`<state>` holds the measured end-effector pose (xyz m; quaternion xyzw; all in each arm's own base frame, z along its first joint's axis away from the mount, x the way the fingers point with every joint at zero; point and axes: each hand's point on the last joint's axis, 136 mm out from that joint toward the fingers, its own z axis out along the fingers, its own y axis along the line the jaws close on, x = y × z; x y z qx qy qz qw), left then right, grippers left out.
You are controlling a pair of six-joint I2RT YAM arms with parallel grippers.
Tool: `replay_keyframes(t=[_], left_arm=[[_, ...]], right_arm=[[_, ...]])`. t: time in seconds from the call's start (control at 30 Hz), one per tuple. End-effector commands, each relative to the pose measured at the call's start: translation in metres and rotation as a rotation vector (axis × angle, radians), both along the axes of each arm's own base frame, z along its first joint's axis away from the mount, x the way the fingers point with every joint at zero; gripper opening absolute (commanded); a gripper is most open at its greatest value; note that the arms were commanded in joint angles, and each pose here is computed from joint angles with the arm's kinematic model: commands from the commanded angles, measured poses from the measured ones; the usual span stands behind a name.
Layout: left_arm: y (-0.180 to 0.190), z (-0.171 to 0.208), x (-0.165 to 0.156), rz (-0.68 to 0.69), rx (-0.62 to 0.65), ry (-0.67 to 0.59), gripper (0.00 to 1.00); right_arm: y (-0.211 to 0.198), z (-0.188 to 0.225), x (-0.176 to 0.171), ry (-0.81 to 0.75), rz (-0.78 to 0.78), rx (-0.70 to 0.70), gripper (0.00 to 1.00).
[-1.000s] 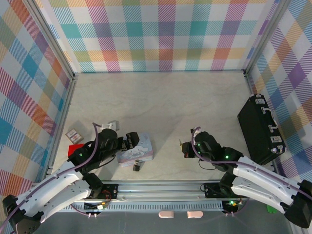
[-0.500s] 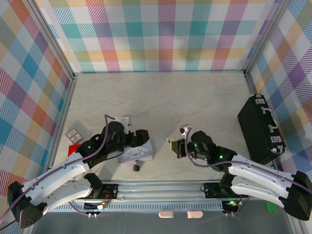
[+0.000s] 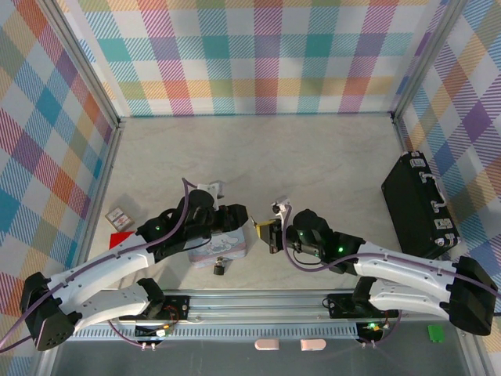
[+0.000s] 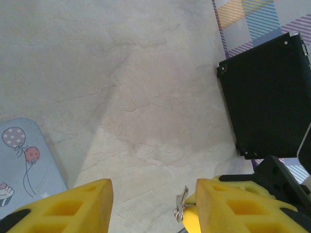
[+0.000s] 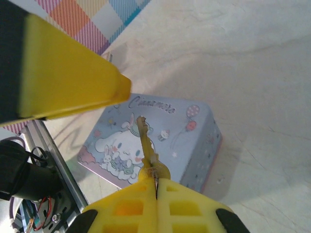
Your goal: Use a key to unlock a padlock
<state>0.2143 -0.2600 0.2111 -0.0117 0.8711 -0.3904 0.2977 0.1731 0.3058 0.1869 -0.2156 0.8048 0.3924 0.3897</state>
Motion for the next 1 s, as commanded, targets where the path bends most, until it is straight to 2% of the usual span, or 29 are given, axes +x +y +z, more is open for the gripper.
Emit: replay_keyframes(t=[0.0, 0.7, 0.97], left_arm=[[-0.011, 0.011, 0.000, 0.004, -0.075, 0.011, 0.45], [-0.010, 0.006, -0.001, 0.015, -0.061, 0.035, 0.30], [-0.005, 0.002, 0.001, 0.048, -0.044, 0.046, 0.17]], right_arm=[[0.012, 0.030, 0.006, -0.082, 0.002, 0.068, 0.00], [0.030, 0.031, 0.009, -0.089, 0.013, 0.076, 0.00], [0.030, 0.030, 0.010, -0.093, 0.006, 0.069, 0.00]])
